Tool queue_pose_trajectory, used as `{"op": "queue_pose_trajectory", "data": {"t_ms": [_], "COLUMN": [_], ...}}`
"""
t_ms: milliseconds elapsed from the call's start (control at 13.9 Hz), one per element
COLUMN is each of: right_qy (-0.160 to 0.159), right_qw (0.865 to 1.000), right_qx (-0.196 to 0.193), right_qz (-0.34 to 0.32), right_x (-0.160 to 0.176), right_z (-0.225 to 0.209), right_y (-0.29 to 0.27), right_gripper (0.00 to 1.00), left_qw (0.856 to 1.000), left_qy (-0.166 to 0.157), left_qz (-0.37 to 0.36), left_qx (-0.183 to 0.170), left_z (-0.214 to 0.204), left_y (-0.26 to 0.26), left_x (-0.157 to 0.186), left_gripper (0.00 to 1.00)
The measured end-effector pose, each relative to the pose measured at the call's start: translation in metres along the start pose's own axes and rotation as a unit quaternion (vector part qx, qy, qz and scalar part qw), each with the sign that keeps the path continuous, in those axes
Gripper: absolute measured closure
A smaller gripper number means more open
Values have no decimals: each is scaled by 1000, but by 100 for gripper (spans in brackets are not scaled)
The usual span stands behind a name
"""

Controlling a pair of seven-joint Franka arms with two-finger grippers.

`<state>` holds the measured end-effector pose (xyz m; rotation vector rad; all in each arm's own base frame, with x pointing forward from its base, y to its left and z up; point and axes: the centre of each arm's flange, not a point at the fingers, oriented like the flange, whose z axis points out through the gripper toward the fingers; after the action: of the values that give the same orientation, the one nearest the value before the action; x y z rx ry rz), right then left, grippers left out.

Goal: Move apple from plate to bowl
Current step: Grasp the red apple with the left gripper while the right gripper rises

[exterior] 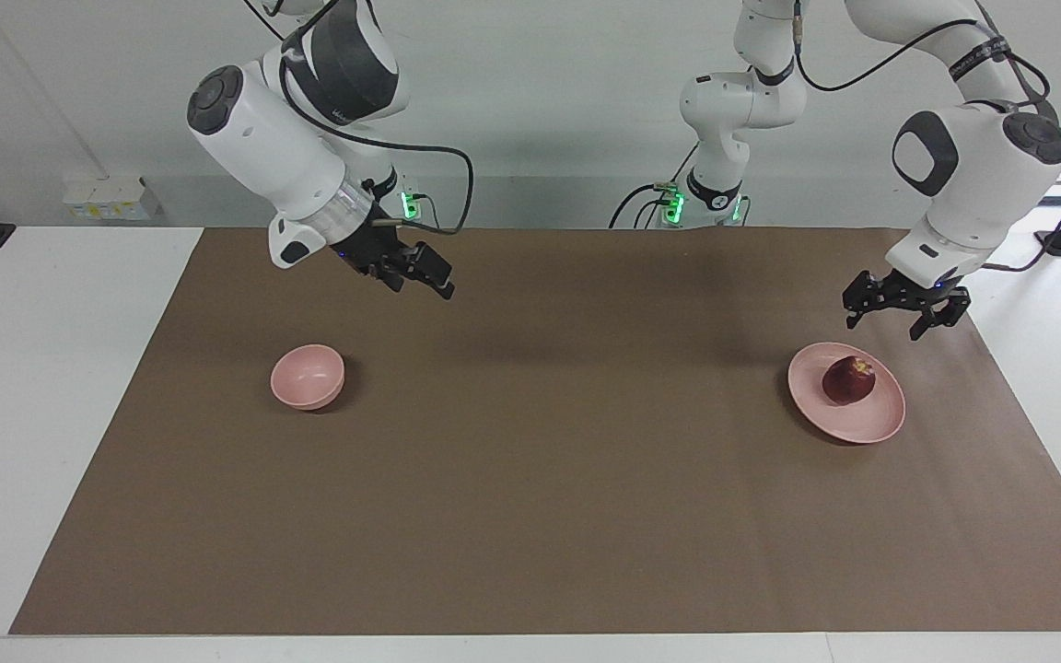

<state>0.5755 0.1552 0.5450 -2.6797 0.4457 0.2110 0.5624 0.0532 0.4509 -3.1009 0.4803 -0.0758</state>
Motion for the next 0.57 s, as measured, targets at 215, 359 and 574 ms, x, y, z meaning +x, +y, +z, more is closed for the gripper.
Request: {"op": "queue_pose_trajectory", "data": {"t_ms": [215, 359, 574], "right_qy": [-22, -34, -33], "right_qw": [998, 991, 975], "right_qx": [54, 124, 212], "right_qz": [-17, -31, -59], "right_x": [-3, 4, 17], "right_z": [1, 0, 9], "right_y": [-7, -3, 11], "right_gripper": [0, 0, 0], "left_qw": [1000, 1000, 999], "left_qy": [7, 13, 31], "left_qz": [-17, -22, -30], "left_qx": [-4, -7, -8], "left_z": [47, 68, 85], "left_y": [-10, -8, -4], "left_x": [-7, -11, -15], "left_gripper": [0, 0, 0]}}
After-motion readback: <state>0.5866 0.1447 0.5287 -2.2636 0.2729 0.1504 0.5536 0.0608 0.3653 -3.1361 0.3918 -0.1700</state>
